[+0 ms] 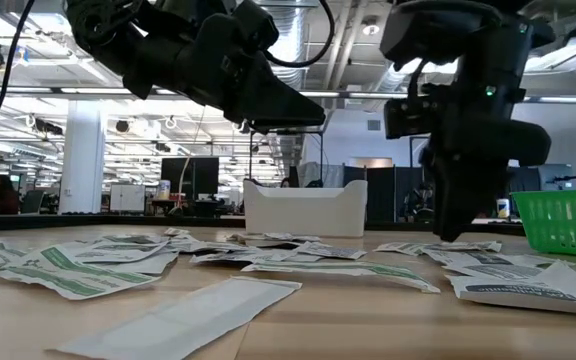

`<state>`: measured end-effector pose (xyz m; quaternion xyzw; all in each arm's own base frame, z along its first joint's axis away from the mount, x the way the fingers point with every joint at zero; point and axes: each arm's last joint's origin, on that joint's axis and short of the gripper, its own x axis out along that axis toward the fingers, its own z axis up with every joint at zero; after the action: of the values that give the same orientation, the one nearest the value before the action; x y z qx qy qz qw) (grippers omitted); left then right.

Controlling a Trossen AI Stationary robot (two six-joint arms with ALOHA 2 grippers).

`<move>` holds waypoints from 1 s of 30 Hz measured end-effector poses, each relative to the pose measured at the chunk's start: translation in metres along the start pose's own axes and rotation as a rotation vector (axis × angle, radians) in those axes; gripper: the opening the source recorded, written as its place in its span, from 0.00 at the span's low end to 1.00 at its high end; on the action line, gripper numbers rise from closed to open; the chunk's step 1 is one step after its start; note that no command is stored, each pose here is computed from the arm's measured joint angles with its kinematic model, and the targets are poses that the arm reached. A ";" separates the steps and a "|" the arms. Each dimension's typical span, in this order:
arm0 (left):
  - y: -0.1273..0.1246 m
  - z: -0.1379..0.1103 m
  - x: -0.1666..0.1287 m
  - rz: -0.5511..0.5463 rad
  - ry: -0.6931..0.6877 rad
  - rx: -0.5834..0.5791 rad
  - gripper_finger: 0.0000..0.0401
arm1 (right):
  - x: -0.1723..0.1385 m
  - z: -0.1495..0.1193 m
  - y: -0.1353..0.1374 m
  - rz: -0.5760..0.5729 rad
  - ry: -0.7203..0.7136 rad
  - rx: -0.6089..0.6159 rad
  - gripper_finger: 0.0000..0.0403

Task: Pick & Place First Aid Supplies
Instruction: Put the bandage pack into the green bin

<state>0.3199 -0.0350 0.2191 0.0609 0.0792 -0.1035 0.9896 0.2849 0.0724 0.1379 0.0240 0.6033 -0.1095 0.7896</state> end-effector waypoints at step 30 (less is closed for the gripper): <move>0.000 0.000 0.000 -0.001 0.001 0.000 0.24 | 0.016 -0.014 -0.003 0.119 -0.006 -0.064 0.02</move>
<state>0.3197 -0.0350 0.2192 0.0608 0.0796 -0.1039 0.9895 0.2751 0.0698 0.1191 0.0343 0.6015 -0.0432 0.7969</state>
